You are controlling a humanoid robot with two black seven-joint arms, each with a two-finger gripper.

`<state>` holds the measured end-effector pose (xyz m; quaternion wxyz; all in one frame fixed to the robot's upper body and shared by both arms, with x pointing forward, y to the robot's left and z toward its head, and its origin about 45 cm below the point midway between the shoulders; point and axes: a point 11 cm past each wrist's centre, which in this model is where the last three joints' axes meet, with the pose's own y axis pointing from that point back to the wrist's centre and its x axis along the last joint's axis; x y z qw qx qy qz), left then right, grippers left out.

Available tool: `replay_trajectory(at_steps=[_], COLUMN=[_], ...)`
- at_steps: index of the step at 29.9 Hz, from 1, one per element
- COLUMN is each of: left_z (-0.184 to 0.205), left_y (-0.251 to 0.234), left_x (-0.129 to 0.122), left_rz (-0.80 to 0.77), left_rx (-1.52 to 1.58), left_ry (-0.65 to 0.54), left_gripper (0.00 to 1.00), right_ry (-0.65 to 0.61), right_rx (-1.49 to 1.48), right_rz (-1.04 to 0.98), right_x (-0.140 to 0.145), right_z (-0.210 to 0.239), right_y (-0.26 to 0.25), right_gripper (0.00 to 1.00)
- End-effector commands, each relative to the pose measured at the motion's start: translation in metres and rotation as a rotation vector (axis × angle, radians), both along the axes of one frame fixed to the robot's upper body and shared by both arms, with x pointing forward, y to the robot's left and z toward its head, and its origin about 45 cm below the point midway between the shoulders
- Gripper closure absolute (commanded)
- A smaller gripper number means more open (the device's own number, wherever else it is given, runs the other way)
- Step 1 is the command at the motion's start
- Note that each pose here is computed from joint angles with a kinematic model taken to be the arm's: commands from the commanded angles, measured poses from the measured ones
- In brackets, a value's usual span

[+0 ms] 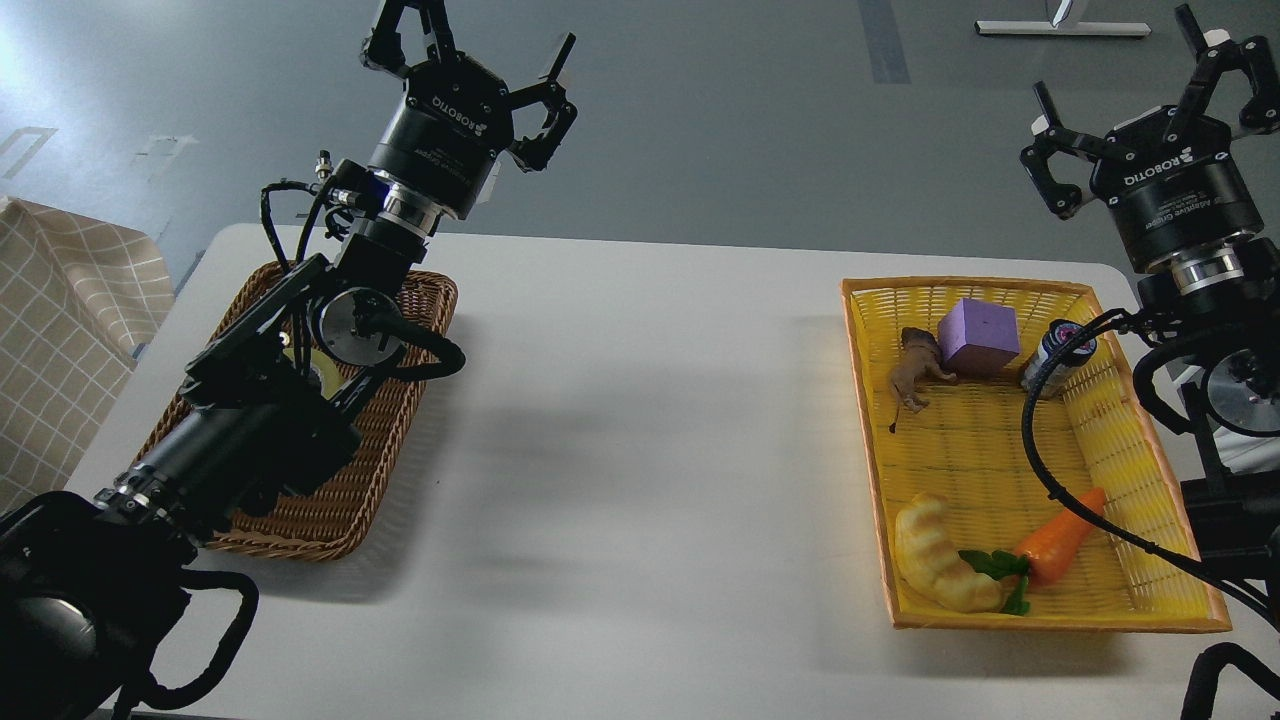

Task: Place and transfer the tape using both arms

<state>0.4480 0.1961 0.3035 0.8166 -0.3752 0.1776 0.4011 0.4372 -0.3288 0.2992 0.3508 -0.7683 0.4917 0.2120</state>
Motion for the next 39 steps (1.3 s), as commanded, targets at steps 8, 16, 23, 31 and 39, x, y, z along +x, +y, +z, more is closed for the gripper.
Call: replay_trajectory(at_steps=[8,16,23,31,39], left_z=[-0.001,-0.001,0.013,0.015,0.008], left_y=[0.008,0.025,0.046,0.051,0.051], left_x=[0.003,0.006,0.010,0.010,0.008], left_rz=[-0.006,-0.009,0.047,0.066,0.067], left_rx=[0.022,0.095,0.058,0.011,-0.001], left_ry=[0.031,0.058,0.030,0.028,0.046], left_gripper=[0.02,0.02,0.02,0.02,0.02], right_ry=[0.018,0.002,0.007,0.009,0.002], right_rx=[-0.040,-0.069,-0.053,-0.051,-0.048], right_rz=[0.044,0.066,0.072,0.074,0.075], right_x=[0.003,0.018,0.017,0.015,0.015], right_z=[-0.005,0.010,0.007,0.004,0.007], right_y=[0.017,0.027,0.032,0.033,0.033], right_gripper=[0.00,0.00,0.00,0.00,0.00])
